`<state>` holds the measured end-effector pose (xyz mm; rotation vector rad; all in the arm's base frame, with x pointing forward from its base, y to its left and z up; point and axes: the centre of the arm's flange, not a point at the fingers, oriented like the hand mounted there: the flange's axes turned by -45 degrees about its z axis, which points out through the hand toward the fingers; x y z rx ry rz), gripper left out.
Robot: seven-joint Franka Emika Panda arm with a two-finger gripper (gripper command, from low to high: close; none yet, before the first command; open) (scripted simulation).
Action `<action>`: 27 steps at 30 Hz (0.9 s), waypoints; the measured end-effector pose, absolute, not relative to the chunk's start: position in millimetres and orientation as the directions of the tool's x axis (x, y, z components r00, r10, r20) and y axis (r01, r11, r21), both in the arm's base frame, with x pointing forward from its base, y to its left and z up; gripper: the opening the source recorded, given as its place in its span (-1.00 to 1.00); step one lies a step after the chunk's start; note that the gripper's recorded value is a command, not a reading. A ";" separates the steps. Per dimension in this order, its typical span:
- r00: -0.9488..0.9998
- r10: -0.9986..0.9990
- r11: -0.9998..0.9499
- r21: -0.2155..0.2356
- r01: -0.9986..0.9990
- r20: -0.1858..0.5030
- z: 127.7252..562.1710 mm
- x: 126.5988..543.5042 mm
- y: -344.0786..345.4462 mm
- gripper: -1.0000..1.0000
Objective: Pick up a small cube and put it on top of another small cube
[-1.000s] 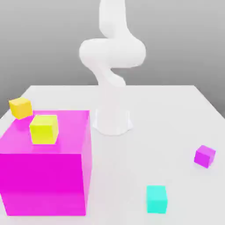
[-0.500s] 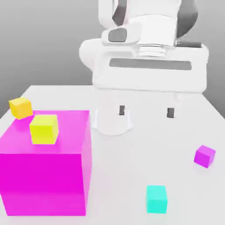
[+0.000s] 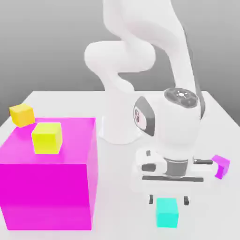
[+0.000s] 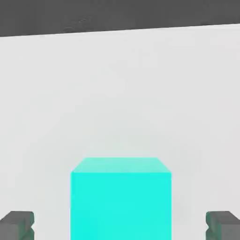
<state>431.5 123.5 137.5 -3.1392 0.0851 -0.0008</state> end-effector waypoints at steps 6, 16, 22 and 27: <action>0.999 -0.054 -0.999 -0.001 -0.054 0.001 132.6 431.0 123.6 -1.00; 0.989 -0.145 -0.989 -0.017 -0.145 0.001 208.5 416.7 156.7 -1.00; 0.954 -0.300 -0.953 -0.036 -0.300 -0.007 227.9 380.1 218.6 -1.00; 0.905 -0.424 -0.904 -0.038 -0.425 -0.016 240.0 342.2 262.7 -1.00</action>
